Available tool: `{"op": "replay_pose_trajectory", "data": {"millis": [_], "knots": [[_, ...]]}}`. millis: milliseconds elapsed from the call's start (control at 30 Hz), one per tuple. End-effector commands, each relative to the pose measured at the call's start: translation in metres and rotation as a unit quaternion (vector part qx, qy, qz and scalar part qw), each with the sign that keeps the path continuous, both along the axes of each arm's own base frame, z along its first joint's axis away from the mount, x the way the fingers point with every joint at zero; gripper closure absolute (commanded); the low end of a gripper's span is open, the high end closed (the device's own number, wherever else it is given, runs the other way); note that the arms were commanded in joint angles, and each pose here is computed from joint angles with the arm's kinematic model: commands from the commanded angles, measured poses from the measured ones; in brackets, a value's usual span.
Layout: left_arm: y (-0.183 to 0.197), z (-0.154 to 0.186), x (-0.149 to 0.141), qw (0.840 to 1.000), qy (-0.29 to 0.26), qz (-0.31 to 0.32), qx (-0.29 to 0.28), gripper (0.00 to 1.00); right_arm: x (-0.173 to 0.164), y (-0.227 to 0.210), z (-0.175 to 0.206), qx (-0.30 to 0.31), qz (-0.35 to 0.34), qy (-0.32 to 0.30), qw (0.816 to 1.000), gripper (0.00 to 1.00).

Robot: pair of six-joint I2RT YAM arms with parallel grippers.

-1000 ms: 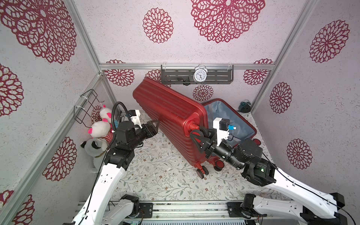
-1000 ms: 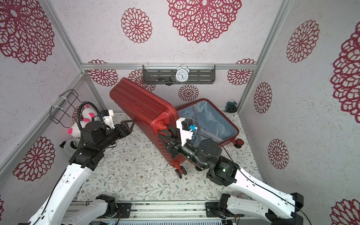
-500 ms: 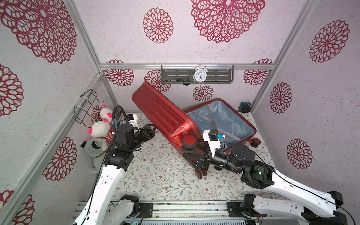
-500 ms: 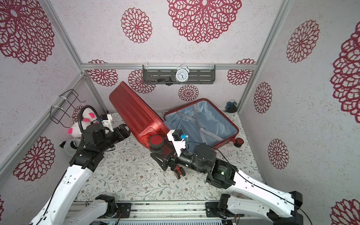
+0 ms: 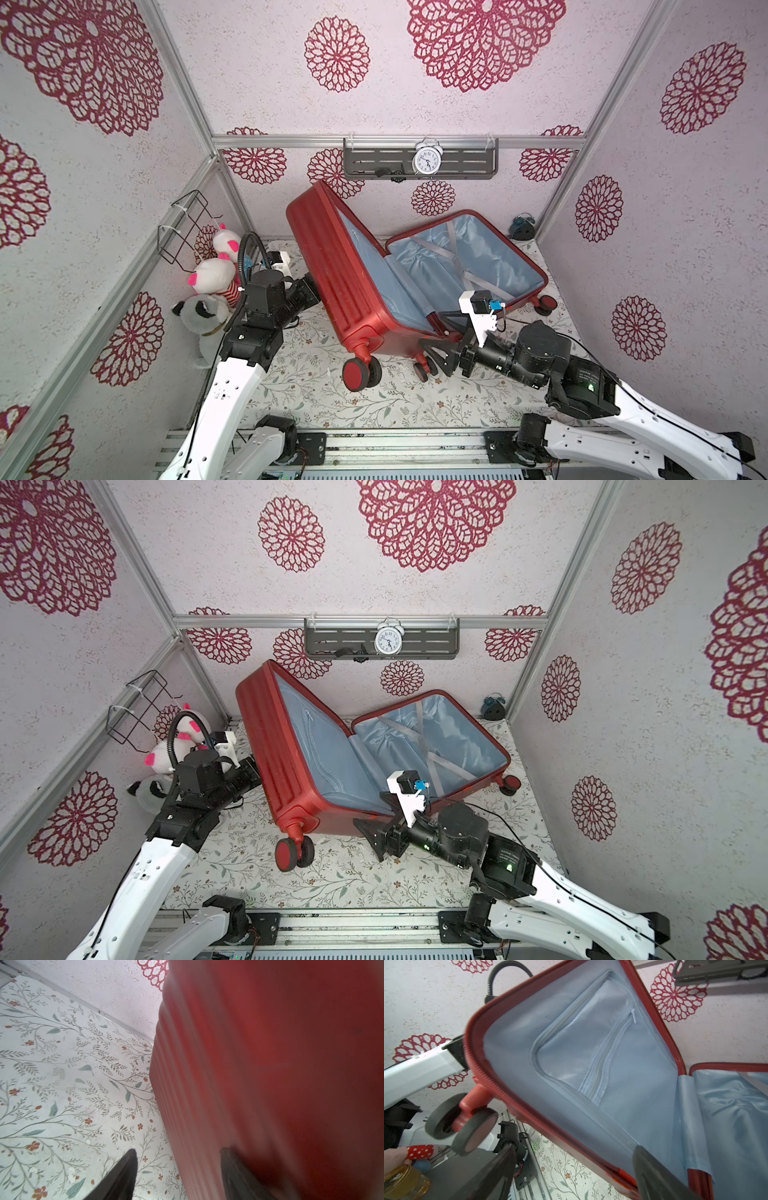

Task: Open the suitcase zippers
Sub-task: Open the suitcase at the corner of the board.

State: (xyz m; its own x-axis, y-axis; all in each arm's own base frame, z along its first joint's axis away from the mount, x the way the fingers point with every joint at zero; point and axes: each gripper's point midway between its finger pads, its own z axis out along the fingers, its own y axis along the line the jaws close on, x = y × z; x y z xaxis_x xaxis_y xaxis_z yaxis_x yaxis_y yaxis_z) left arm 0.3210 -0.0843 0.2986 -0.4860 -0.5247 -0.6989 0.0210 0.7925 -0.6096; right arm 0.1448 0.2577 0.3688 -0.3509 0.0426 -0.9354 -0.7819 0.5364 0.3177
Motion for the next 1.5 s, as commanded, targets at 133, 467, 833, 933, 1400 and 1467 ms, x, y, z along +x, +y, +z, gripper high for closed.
{"op": "replay_pose_trajectory", "data": {"millis": [133, 467, 833, 933, 1400, 1467], "knots": [[-0.004, 0.014, -0.008, 0.999, -0.031, -0.012, -0.008, 0.33, 0.05, -0.039, -0.022, -0.022, -0.096, 0.071, 0.993, 0.1], [-0.004, 0.007, 0.0, 1.0, -0.016, -0.012, -0.005, 0.33, 0.14, -0.047, -0.11, -0.102, -0.163, 0.194, 0.962, 0.01], [-0.006, 0.002, 0.009, 1.0, -0.006, -0.018, -0.004, 0.33, 0.173, -0.019, -0.184, -0.17, -0.14, 0.261, 0.94, 0.08], [-0.006, 0.003, 0.01, 1.0, -0.005, -0.019, -0.003, 0.33, 0.182, -0.025, -0.206, -0.205, -0.165, 0.275, 0.925, 0.09], [-0.002, 0.0, 0.013, 1.0, -0.001, -0.021, -0.007, 0.33, 0.187, -0.03, -0.244, -0.257, -0.263, 0.278, 0.887, 0.58], [-0.001, -0.001, 0.014, 1.0, 0.0, -0.021, -0.007, 0.33, 0.185, -0.032, -0.243, -0.248, -0.283, 0.286, 0.881, 0.67]]}}
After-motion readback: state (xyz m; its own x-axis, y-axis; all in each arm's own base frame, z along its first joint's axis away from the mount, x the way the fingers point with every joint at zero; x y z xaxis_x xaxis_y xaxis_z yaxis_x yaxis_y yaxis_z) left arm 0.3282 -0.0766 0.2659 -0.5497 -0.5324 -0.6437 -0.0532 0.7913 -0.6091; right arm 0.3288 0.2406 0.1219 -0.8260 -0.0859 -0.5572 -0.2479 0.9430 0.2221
